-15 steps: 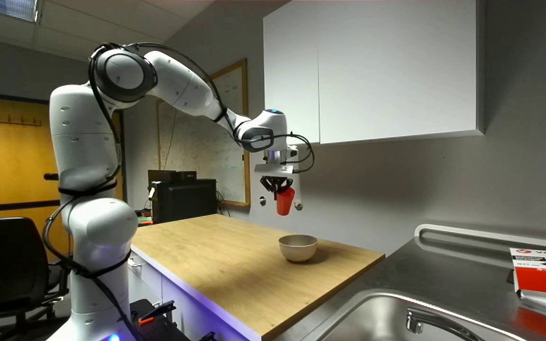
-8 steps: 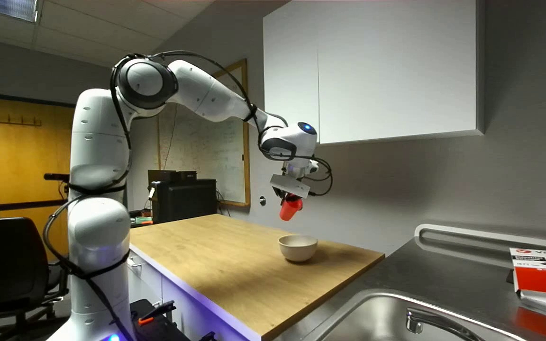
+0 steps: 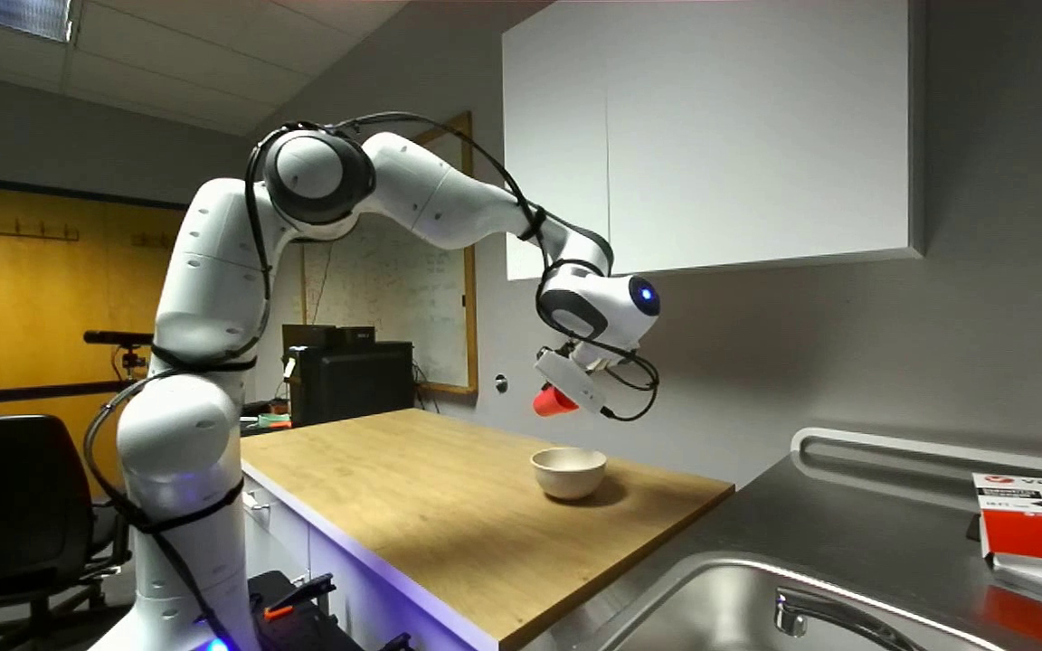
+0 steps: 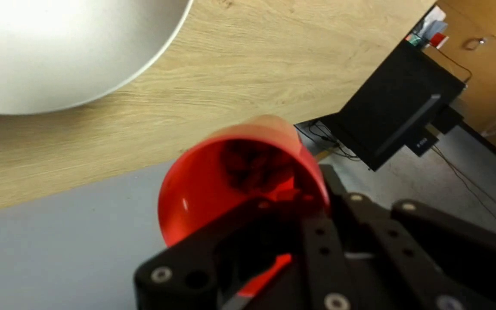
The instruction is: Pour the contents in the orange cup into the white bowl
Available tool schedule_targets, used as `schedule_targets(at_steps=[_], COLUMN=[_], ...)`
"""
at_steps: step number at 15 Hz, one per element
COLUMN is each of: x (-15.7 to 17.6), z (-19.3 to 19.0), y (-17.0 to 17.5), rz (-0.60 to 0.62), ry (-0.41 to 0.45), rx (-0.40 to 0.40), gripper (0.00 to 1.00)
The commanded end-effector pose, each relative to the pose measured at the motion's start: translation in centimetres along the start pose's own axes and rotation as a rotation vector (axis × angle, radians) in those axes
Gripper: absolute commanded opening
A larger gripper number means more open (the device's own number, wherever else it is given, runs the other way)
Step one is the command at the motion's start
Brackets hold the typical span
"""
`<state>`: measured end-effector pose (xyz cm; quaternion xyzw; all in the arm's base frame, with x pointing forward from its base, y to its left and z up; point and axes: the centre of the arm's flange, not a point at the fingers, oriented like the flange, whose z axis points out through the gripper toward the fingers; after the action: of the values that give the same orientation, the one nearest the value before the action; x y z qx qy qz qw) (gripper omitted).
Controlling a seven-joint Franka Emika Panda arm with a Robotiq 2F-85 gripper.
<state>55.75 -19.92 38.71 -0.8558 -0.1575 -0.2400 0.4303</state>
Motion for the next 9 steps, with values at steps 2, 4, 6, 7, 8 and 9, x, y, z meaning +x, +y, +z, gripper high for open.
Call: schedule_targets(at_steps=[2,4,6,7,8,9], x=[-0.3,-0.9,-1.4,-1.7,-1.8,-1.9], z=[0.3,0.7,0.8,0.9,0.9,0.9], y=[3.8,4.9,5.7,6.0,6.3,6.3], rz=[0.073,0.103,0.125,0.131,0.139,0.145], ry=[0.066,0.087,0.101,0.111,0.121,0.131], rx=[0.156,0.216,0.278,0.309,0.336,0.364], gripper=[0.03,0.04,0.04,0.04,0.04,0.04])
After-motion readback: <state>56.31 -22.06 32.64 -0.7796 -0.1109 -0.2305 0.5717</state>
